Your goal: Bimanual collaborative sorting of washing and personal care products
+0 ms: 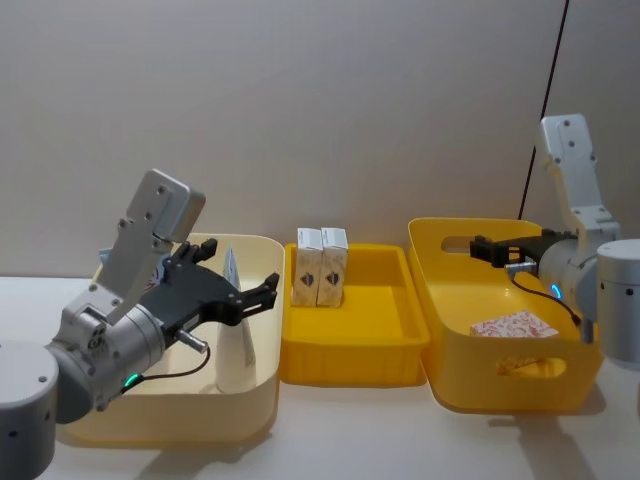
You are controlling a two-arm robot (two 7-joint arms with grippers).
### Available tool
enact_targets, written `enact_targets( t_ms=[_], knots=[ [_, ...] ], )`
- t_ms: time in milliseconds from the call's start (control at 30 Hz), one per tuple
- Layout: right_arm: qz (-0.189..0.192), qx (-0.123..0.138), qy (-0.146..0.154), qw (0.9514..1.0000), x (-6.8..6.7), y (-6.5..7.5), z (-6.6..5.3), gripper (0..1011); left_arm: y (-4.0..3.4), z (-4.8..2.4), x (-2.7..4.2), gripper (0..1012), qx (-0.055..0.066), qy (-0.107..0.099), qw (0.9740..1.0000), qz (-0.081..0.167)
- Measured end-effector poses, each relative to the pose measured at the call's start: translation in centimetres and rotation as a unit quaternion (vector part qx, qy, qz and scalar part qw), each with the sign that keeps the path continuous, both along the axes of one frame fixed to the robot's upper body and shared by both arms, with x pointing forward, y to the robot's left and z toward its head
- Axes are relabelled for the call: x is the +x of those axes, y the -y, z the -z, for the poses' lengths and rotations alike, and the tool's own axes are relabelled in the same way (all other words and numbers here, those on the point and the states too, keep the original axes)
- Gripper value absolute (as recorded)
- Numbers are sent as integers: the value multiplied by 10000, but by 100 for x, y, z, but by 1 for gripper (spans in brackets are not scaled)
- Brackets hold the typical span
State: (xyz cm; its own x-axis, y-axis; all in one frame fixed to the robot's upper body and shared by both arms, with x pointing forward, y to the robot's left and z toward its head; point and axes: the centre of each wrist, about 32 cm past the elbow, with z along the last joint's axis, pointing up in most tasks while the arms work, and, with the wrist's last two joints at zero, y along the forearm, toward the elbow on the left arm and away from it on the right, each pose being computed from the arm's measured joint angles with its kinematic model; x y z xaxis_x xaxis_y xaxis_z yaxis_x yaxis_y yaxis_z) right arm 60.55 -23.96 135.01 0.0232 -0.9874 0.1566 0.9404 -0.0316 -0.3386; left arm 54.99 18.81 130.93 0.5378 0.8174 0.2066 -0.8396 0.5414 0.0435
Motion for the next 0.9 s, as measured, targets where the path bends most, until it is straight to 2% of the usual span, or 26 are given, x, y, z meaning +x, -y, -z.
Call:
enact_targets(
  t_ms=[233,367,500,567,700,900],
  knots=[
    [0,0,0,10000,0,0,0,1001,-30,53,21,1003,68,-134,9999,-76],
    [-1,0,0,10000,0,0,0,1001,-56,109,36,1004,96,-221,9996,-147],
    [0,0,0,10000,0,0,0,1001,-78,181,62,1003,85,-313,9992,-214],
    [0,0,0,10000,0,0,0,1001,-80,191,67,1003,79,-321,9992,-221],
    [0,0,0,10000,0,0,0,1001,-89,271,128,1003,35,-385,9990,-240],
    [0,0,1,10000,0,0,0,1001,-90,339,214,1003,-4,-427,9988,-237]
  ],
)
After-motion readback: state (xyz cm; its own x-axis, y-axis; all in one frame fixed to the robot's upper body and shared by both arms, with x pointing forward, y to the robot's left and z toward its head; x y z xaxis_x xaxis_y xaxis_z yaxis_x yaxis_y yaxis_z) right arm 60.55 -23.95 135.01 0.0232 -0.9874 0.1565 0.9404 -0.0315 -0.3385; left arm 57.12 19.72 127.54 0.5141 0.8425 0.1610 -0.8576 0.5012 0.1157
